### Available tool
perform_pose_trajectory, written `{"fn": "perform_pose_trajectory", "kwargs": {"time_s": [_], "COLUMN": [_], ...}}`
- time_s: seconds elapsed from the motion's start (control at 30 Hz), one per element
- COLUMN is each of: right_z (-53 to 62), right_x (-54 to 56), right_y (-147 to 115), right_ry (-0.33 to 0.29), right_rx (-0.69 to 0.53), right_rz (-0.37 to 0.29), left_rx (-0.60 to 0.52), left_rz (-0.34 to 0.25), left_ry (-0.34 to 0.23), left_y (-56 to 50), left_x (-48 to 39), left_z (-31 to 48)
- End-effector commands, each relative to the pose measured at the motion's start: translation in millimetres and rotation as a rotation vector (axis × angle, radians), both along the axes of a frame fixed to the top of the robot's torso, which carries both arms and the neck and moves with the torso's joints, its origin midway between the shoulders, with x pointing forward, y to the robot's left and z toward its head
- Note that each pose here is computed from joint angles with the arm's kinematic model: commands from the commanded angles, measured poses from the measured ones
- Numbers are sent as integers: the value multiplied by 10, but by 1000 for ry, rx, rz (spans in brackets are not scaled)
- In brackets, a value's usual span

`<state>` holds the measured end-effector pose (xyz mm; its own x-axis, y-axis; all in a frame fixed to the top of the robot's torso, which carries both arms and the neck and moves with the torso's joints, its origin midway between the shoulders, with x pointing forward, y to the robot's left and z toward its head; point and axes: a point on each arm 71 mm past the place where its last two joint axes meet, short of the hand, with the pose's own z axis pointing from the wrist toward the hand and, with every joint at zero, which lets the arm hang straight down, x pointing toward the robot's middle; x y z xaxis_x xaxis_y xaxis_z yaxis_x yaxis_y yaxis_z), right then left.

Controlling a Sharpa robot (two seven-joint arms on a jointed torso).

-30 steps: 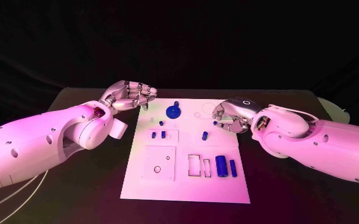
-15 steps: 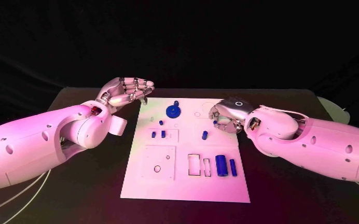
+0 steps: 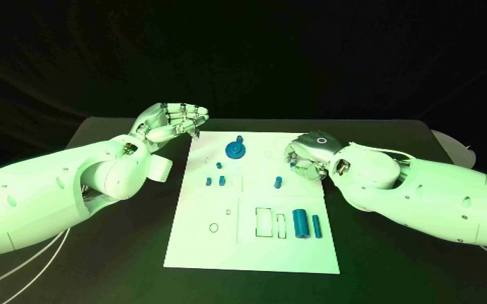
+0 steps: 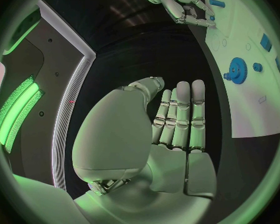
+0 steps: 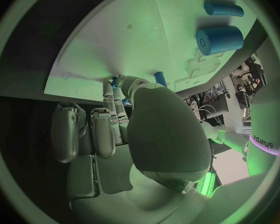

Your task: Assemble the parts on the task board

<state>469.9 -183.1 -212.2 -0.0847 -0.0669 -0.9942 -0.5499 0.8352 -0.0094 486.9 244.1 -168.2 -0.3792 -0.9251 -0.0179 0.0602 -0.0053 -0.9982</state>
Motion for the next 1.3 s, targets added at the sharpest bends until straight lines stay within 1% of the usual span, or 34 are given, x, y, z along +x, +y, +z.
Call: {"fn": "perform_pose_trajectory", "kwargs": {"time_s": [0.03,0.27,0.67,0.97,1.17,1.3], "right_z": [-90,-100,-69,-16,38,97], "right_x": [-16,-25,-59,-94,-131,-179], "right_y": [-14,-5,14,16,8,10], "right_ry": [27,17,-37,-77,-98,-110], "right_rx": [-65,-72,-56,-13,14,40], "right_rz": [-6,-7,-9,-9,-7,1], "left_rx": [-15,-13,-9,-7,-5,-5], "left_rz": [-2,1,8,13,16,17], "left_ry": [-6,-3,0,1,3,3], "left_y": [-12,-6,11,19,25,27], "left_x": [-3,-2,1,3,6,7], "left_z": [17,15,11,9,5,4]}}
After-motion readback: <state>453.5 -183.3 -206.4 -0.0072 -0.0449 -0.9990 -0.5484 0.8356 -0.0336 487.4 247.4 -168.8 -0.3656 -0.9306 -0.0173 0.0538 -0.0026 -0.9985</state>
